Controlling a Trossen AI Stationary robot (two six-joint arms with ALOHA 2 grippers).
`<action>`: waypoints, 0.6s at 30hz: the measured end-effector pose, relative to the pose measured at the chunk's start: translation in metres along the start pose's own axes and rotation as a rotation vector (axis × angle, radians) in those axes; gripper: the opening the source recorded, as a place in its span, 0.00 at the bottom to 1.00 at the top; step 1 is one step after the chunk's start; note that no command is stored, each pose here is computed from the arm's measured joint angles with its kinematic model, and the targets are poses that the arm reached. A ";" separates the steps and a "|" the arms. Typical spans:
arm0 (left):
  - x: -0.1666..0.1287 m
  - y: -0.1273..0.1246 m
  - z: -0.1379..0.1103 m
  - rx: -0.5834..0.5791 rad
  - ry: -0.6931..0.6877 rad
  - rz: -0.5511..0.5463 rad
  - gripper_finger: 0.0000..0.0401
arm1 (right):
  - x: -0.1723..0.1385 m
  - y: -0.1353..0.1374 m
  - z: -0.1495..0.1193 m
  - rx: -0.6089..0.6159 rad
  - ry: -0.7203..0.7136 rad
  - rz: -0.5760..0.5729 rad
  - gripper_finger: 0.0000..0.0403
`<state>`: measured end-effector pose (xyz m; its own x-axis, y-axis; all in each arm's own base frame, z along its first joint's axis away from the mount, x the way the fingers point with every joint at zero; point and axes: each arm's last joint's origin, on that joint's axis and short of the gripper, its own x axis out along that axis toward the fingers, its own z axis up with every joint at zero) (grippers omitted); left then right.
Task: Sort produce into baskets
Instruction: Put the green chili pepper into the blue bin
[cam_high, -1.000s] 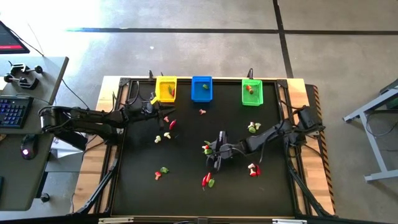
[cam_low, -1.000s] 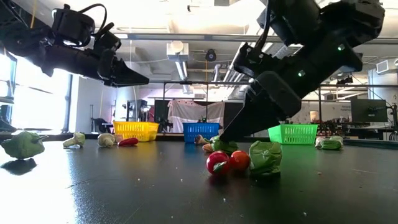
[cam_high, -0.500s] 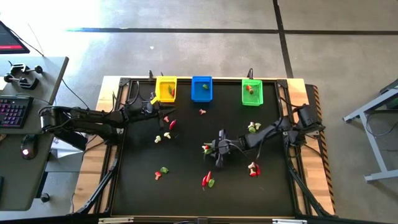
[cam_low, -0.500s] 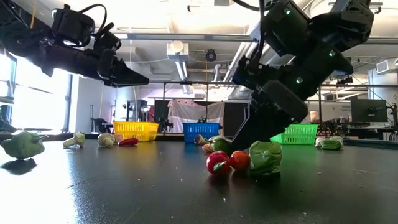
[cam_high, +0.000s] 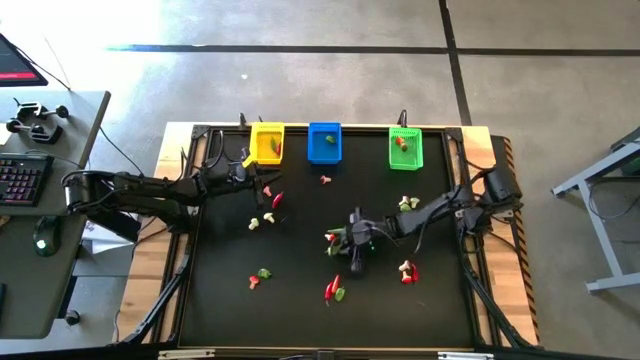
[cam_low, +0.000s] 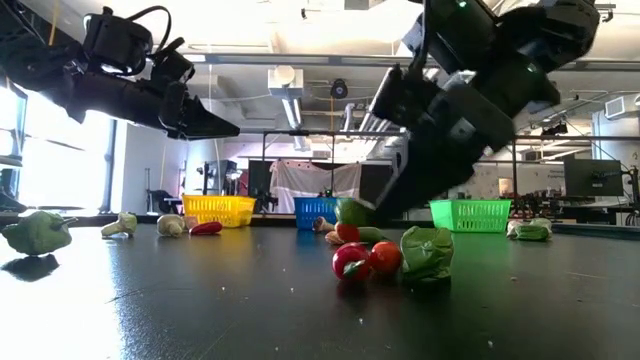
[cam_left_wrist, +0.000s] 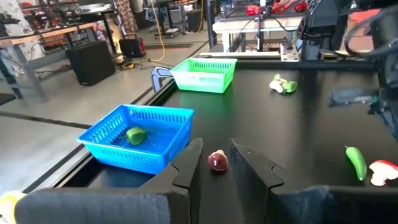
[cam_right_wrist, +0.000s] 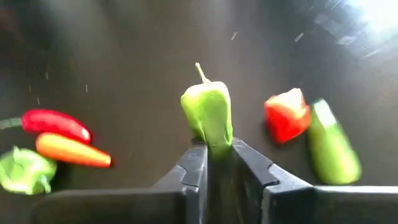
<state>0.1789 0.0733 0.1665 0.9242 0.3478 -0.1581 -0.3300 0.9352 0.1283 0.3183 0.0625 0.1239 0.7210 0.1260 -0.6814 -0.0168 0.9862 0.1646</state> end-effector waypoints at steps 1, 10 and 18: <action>0.000 0.000 0.000 0.000 -0.001 0.001 0.16 | -0.003 -0.002 0.003 0.002 -0.010 0.001 0.09; 0.000 0.000 0.000 0.007 -0.002 0.002 0.16 | -0.031 -0.044 0.030 -0.010 -0.119 -0.134 0.07; 0.000 0.000 0.000 0.007 -0.001 0.002 0.16 | -0.047 -0.114 0.053 0.037 -0.168 -0.398 0.07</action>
<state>0.1788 0.0733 0.1666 0.9239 0.3492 -0.1568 -0.3301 0.9342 0.1356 0.3230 -0.0618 0.1743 0.7693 -0.2856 -0.5716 0.3077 0.9496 -0.0603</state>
